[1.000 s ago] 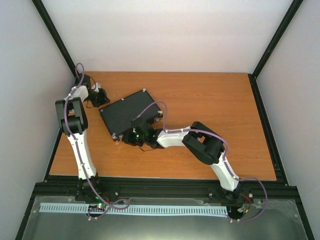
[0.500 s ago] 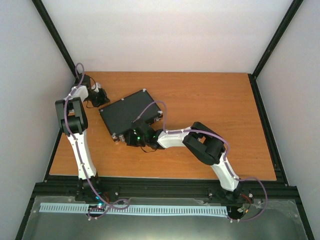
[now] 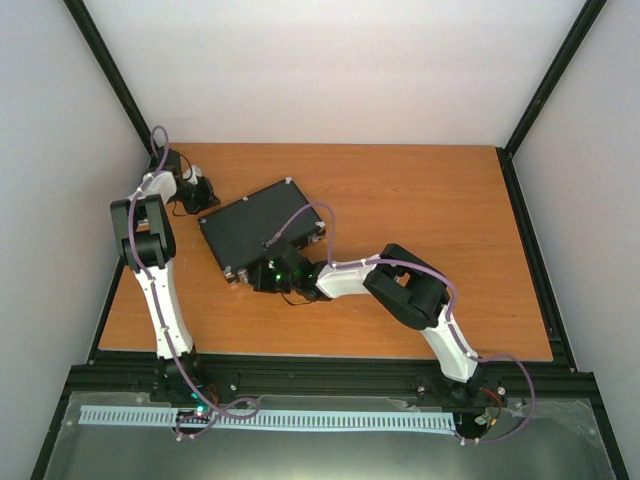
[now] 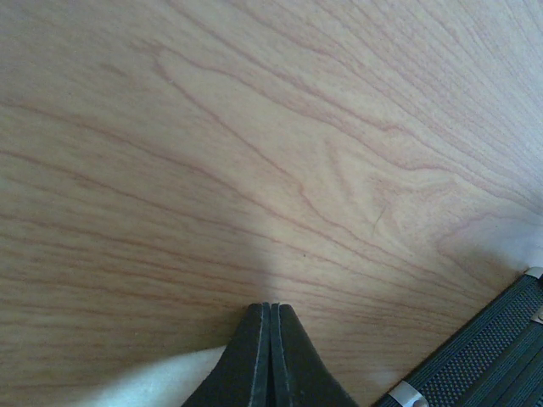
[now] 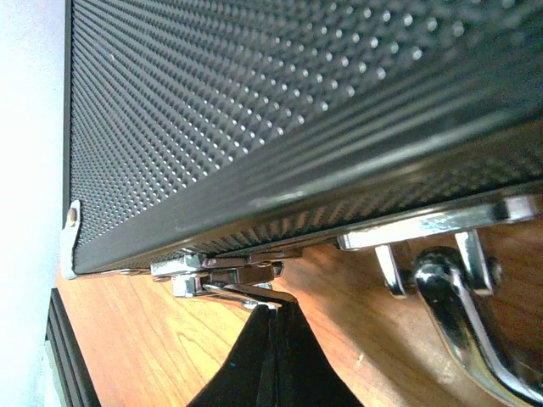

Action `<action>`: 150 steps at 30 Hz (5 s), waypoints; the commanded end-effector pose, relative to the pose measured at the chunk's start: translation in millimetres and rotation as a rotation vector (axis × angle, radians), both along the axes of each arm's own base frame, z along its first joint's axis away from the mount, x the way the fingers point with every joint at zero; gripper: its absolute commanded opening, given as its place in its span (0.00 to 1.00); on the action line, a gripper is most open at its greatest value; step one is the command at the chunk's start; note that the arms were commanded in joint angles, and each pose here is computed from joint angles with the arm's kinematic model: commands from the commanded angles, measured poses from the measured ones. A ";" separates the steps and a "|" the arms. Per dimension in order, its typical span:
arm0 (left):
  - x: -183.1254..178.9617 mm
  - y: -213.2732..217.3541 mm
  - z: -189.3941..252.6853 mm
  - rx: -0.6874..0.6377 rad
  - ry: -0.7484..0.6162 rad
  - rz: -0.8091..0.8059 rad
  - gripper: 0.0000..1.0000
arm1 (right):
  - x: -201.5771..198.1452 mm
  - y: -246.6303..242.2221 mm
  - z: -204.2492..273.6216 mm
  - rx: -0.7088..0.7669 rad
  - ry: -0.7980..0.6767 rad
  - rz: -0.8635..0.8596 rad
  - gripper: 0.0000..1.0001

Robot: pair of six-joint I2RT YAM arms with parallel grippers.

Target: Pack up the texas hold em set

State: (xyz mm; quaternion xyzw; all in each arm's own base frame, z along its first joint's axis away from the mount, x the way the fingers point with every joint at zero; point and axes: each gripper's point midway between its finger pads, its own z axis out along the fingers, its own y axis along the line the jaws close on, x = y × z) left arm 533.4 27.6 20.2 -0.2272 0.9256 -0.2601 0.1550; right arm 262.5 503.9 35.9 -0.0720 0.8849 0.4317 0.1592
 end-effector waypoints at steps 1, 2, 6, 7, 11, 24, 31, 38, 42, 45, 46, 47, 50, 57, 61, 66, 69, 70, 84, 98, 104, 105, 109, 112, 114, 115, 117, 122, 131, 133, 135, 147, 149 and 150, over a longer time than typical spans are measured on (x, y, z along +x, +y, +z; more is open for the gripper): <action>-31.4 -2.9 -37.7 0.002 0.152 -0.001 0.01 | -7.8 -13.6 -35.5 -0.088 0.074 0.008 0.03; -31.9 -2.8 -38.6 0.001 0.155 0.000 0.01 | -7.5 -12.5 -38.0 -0.095 0.080 0.009 0.03; -34.5 -5.8 -40.3 -0.013 0.160 0.000 0.01 | -5.4 -10.8 -49.5 -0.132 0.105 0.001 0.03; -34.8 -7.5 -40.5 -0.019 0.159 -0.002 0.01 | -5.0 -12.5 -53.3 -0.147 0.112 -0.007 0.03; -39.2 -12.3 -41.6 -0.026 0.164 -0.003 0.01 | -2.0 -20.4 -68.9 -0.213 0.132 -0.046 0.03; -80.7 -43.5 -46.2 -0.120 0.220 -0.002 0.01 | 7.6 -31.5 -101.1 -0.321 0.177 -0.144 0.03; -103.2 -72.5 -50.5 -0.259 0.261 0.003 0.01 | 10.7 -28.2 -106.1 -0.291 0.210 -0.175 0.03; -118.3 -86.8 -52.7 -0.311 0.285 0.004 0.01 | 17.4 -22.6 -107.3 -0.035 0.348 -0.317 0.03; -121.1 -88.9 -48.7 -0.322 0.286 0.002 0.01 | 16.8 -16.6 -102.0 0.073 0.427 -0.350 0.03; -120.1 -86.7 -46.6 -0.303 0.284 -0.001 0.01 | 14.1 -21.9 -96.9 -0.005 0.421 -0.343 0.03; -119.4 -85.9 -45.7 -0.299 0.283 -0.001 0.01 | 13.5 -23.9 -87.7 -0.032 0.406 -0.332 0.03; -118.1 -85.0 -44.9 -0.295 0.283 0.001 0.01 | 12.4 -27.3 -81.8 -0.061 0.395 -0.320 0.03; -112.7 -82.7 -41.4 -0.284 0.276 0.009 0.01 | 4.9 -33.1 -60.4 -0.117 0.355 -0.248 0.03; -81.6 -66.1 -21.0 -0.231 0.235 0.030 0.01 | 12.8 -58.9 24.1 -0.257 0.043 -0.090 0.03; -58.5 -56.3 -7.8 -0.231 0.207 0.062 0.01 | 39.9 -103.6 62.5 -0.301 -0.085 -0.141 0.03; -38.1 -49.9 8.3 -0.215 0.177 0.067 0.01 | 83.3 -175.9 77.8 -0.359 -0.116 -0.258 0.03; -33.8 -48.2 13.4 -0.204 0.171 0.057 0.01 | 105.3 -203.4 71.0 -0.395 -0.100 -0.277 0.03; -33.2 -47.4 14.7 -0.198 0.171 0.052 0.01 | 111.0 -208.3 68.2 -0.401 -0.095 -0.275 0.03; -21.6 -40.0 23.8 -0.137 0.156 0.015 0.01 | 132.7 -217.6 14.1 -0.404 0.014 -0.215 0.03; -12.9 -39.9 26.2 -0.116 0.142 -0.010 0.01 | 128.3 -219.8 87.3 -0.327 -0.089 -0.226 0.03; -12.8 -41.1 20.4 -0.125 0.151 -0.011 0.01 | 141.9 -198.8 88.4 -0.276 -0.076 -0.189 0.03; -12.0 -40.9 21.2 -0.125 0.148 -0.011 0.01 | 143.4 -195.9 82.8 -0.275 -0.061 -0.183 0.03; -9.1 -40.1 24.1 -0.125 0.142 -0.016 0.01 | 142.1 -191.5 62.5 -0.273 0.001 -0.180 0.03; -7.2 -41.1 26.0 -0.131 0.138 -0.016 0.01 | 135.9 -197.4 56.1 -0.278 0.033 -0.210 0.03; -5.1 -41.5 27.6 -0.137 0.133 -0.013 0.01 | 130.5 -204.5 51.6 -0.294 0.052 -0.236 0.03; -4.3 -42.1 28.3 -0.140 0.131 -0.012 0.01 | 127.9 -207.6 49.0 -0.300 0.058 -0.245 0.03; -3.0 -42.4 28.1 -0.142 0.129 -0.013 0.01 | 121.7 -211.2 38.8 -0.310 0.079 -0.246 0.03; -1.1 -45.3 25.6 -0.146 0.129 -0.015 0.01 | 119.5 -206.8 10.0 -0.317 0.118 -0.223 0.03; 8.3 -60.7 21.0 -0.154 0.130 -0.030 0.01 | 127.3 -202.7 -34.1 -0.346 0.153 -0.221 0.03; 11.8 -67.7 20.9 -0.160 0.126 -0.037 0.01 | 126.5 -203.1 -36.5 -0.342 0.157 -0.226 0.03; 13.5 -74.1 18.6 -0.167 0.130 -0.045 0.01 | 123.3 -204.6 -35.2 -0.339 0.160 -0.228 0.03; 18.7 -96.6 7.8 -0.199 0.133 -0.064 0.01 | 98.4 -191.6 -7.7 -0.156 0.102 -0.134 0.03; 16.2 -100.2 4.6 -0.199 0.142 -0.073 0.01 | 102.1 -188.9 -8.8 -0.139 0.085 -0.132 0.03; 14.7 -101.8 3.2 -0.197 0.146 -0.076 0.01 | 104.9 -188.1 -8.9 -0.133 0.074 -0.137 0.03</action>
